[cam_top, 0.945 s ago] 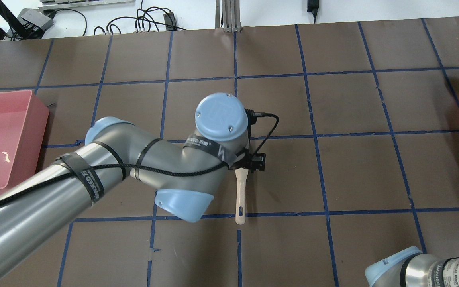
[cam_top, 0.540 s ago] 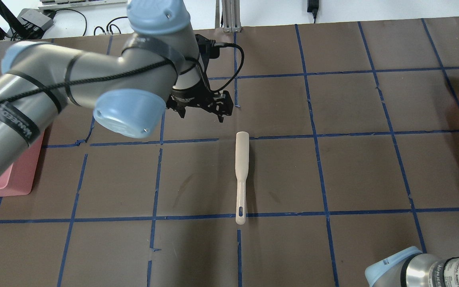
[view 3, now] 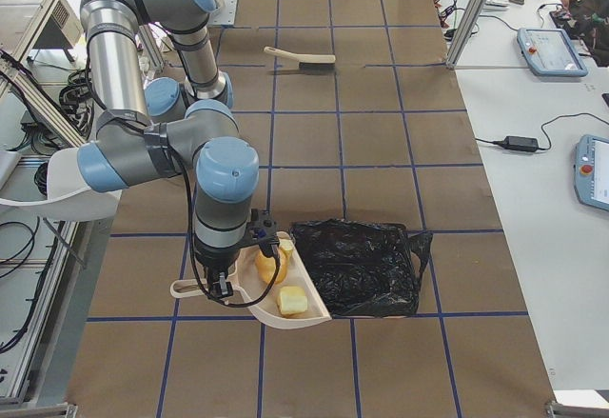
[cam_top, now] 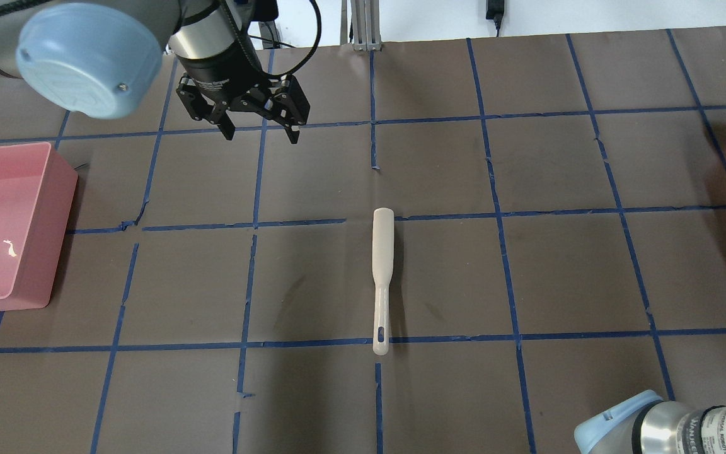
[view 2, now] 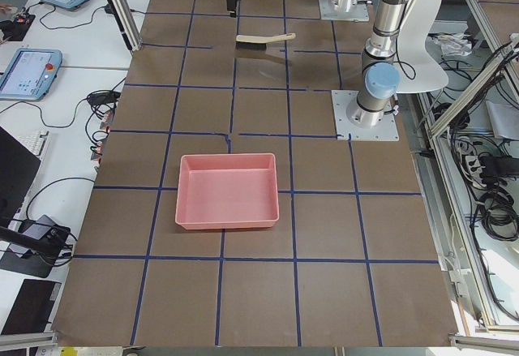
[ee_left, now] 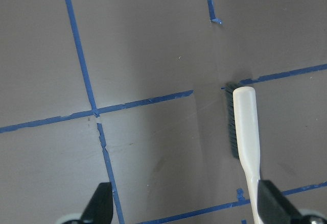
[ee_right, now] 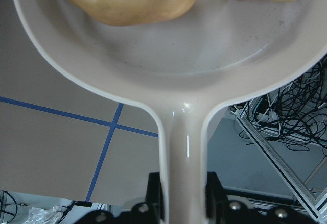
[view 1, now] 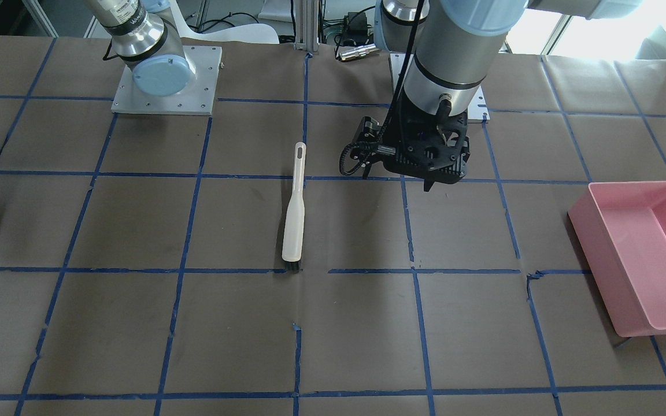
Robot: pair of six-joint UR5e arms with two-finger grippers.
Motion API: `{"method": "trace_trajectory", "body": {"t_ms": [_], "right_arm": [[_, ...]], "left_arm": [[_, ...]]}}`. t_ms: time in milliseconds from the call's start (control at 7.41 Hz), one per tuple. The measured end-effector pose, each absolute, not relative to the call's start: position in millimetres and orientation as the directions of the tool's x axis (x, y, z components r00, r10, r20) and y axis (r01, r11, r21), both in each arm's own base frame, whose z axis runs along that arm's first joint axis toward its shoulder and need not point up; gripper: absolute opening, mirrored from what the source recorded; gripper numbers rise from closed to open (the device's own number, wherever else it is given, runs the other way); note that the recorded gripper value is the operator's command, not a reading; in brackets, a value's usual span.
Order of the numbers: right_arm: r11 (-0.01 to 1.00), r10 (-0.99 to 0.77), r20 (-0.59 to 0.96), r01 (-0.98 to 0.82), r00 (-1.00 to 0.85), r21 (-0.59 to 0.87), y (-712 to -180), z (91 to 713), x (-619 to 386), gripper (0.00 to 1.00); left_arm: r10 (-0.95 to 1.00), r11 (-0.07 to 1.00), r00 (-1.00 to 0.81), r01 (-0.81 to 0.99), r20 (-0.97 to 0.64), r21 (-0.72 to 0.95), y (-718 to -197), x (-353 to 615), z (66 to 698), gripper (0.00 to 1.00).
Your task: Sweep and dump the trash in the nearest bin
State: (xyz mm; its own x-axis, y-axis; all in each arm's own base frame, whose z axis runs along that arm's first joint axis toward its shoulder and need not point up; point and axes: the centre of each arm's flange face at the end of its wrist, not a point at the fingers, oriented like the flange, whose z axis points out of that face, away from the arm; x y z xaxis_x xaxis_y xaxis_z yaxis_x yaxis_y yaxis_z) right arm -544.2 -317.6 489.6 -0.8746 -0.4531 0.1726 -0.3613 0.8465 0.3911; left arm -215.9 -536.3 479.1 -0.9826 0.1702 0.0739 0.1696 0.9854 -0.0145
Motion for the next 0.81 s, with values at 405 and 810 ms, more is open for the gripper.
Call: {"method": "trace_trajectory", "body": {"t_ms": [405, 810], "right_arm": [[0.78, -0.553, 0.172, -0.433, -0.815, 0.453, -354, 494, -559, 0.1], [0.749, -0.606, 0.21, -0.461, -0.767, 0.477, -386, 503, -557, 0.1]], "left_arm": [[0.189, 0.982, -0.979, 0.189, 0.07, -0.013, -526, -199, 499, 1.0], [0.195, 0.981, -0.979, 0.193, 0.057, -0.035, -520, -189, 509, 1.0]]}}
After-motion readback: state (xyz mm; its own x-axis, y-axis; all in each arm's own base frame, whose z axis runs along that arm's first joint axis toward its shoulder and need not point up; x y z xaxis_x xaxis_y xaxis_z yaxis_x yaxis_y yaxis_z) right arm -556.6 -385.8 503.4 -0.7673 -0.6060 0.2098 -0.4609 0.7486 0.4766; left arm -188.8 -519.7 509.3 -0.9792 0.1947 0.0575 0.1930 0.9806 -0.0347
